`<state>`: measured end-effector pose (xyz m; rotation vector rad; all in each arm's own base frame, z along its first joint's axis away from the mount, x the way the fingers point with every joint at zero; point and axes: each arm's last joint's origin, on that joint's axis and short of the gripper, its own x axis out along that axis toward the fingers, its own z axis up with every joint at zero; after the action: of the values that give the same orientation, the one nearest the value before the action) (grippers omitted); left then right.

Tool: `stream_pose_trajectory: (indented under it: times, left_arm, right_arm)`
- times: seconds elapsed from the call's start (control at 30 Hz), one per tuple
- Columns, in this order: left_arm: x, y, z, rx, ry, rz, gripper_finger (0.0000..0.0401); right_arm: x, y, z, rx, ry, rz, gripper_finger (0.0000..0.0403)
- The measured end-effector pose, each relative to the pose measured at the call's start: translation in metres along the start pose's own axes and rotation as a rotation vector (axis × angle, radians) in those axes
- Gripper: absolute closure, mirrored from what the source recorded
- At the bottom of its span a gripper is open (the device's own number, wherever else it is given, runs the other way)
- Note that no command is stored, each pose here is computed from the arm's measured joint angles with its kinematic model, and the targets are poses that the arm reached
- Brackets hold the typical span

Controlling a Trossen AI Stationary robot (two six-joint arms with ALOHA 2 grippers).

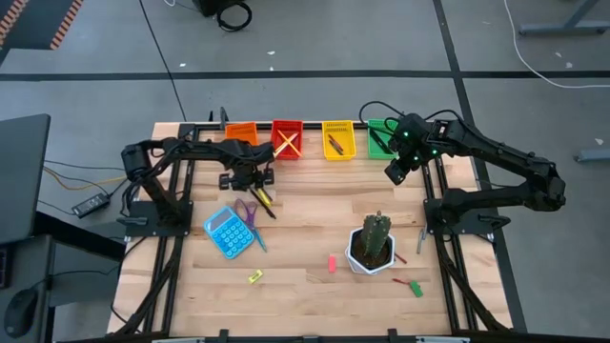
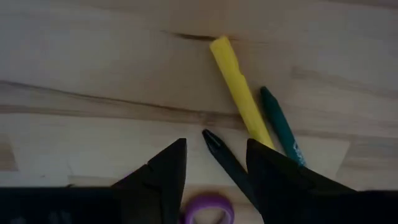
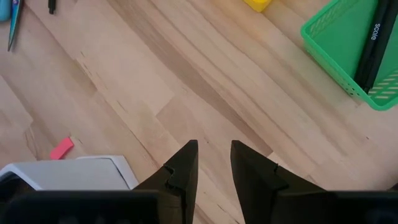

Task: Sort crayons/erasers/pens/pencils in bins
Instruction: Put the black pen into the green bin

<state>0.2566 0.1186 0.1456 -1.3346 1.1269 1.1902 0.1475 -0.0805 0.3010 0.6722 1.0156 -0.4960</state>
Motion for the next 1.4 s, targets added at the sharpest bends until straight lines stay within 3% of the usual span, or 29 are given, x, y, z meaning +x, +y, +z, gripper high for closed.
stream_pose_trajectory:
  times: [0.5, 0.8, 1.23, 1.4]
  left_arm:
    - [0.012, -0.005, -0.007, 0.024, 0.043, 0.017, 0.0229]
    - [0.009, -0.015, -0.004, 0.032, 0.036, -0.055, 0.0232]
    - [0.006, -0.022, -0.008, 0.035, 0.023, -0.093, 0.0339]
    - [0.006, -0.023, -0.009, 0.026, 0.023, -0.098, 0.0351]
  right_arm:
    - [0.000, 0.000, 0.000, -0.009, 0.000, 0.000, 0.0301]
    - [0.000, 0.000, 0.000, -0.011, 0.000, 0.000, 0.0301]
    - [0.000, 0.000, 0.000, -0.011, 0.000, 0.000, 0.0301]
    - [0.000, 0.000, 0.000, -0.011, 0.000, 0.000, 0.0301]
